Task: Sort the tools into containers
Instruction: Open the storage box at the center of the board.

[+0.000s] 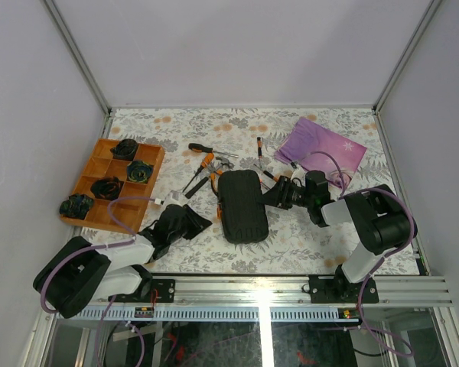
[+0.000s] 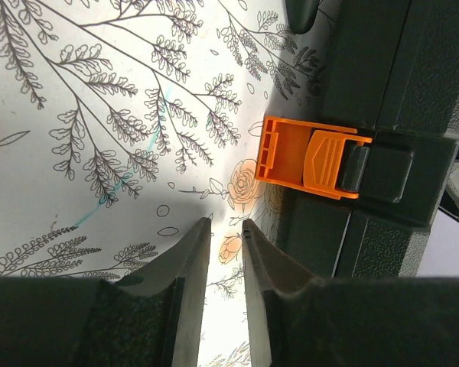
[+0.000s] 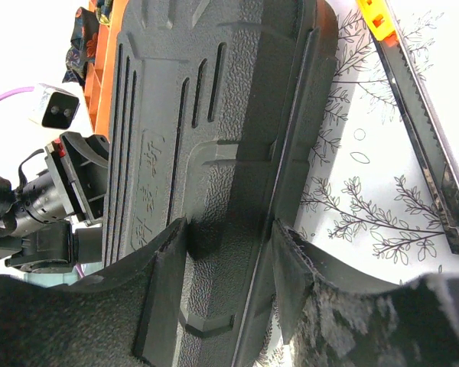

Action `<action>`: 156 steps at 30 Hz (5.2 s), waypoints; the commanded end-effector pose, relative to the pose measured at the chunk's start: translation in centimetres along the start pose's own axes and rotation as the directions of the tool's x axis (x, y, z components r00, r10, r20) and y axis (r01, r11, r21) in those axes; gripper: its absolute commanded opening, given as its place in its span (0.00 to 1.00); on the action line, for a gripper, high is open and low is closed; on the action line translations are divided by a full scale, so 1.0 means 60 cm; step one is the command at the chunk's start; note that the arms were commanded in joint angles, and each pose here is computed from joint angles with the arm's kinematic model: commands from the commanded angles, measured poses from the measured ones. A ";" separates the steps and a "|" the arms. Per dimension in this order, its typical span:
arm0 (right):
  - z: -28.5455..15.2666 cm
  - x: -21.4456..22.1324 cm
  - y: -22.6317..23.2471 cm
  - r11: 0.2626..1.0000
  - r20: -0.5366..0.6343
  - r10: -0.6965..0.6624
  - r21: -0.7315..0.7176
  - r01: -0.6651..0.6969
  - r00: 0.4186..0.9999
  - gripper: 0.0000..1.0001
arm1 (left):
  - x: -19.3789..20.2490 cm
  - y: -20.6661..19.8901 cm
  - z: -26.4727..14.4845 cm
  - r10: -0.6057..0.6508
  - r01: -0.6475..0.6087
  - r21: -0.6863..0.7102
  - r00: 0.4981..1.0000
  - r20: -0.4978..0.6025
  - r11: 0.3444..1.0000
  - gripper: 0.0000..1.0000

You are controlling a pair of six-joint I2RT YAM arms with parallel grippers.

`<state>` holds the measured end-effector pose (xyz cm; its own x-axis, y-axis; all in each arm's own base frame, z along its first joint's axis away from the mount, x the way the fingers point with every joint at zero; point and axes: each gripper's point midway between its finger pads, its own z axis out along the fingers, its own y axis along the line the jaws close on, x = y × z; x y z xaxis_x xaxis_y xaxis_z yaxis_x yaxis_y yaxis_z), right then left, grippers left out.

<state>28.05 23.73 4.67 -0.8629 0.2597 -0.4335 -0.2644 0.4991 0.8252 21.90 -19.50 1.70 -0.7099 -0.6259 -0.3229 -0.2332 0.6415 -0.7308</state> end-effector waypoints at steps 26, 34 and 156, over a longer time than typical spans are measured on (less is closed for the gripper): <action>-0.075 -0.069 0.041 0.838 -0.109 -0.351 0.406 0.364 0.930 0.79 | -0.009 -0.007 0.009 0.151 -0.153 -0.050 0.988 -0.043 0.987 0.46; -0.057 -0.050 0.104 0.746 -0.171 -0.480 0.437 0.503 0.861 0.91 | -0.010 -0.018 0.019 0.156 -0.158 -0.050 0.987 -0.046 0.986 0.52; -0.176 -0.082 0.123 0.236 -0.295 -0.671 0.785 0.573 0.681 0.94 | 0.078 0.174 0.024 0.192 -0.272 -0.453 0.958 -0.214 0.849 0.00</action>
<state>25.38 21.19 16.73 -0.5097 -0.4189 -0.7515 -0.2774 0.9068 -0.3174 25.27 -24.16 0.39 -0.7249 -0.5470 -0.4187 -0.1836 0.7392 -0.6480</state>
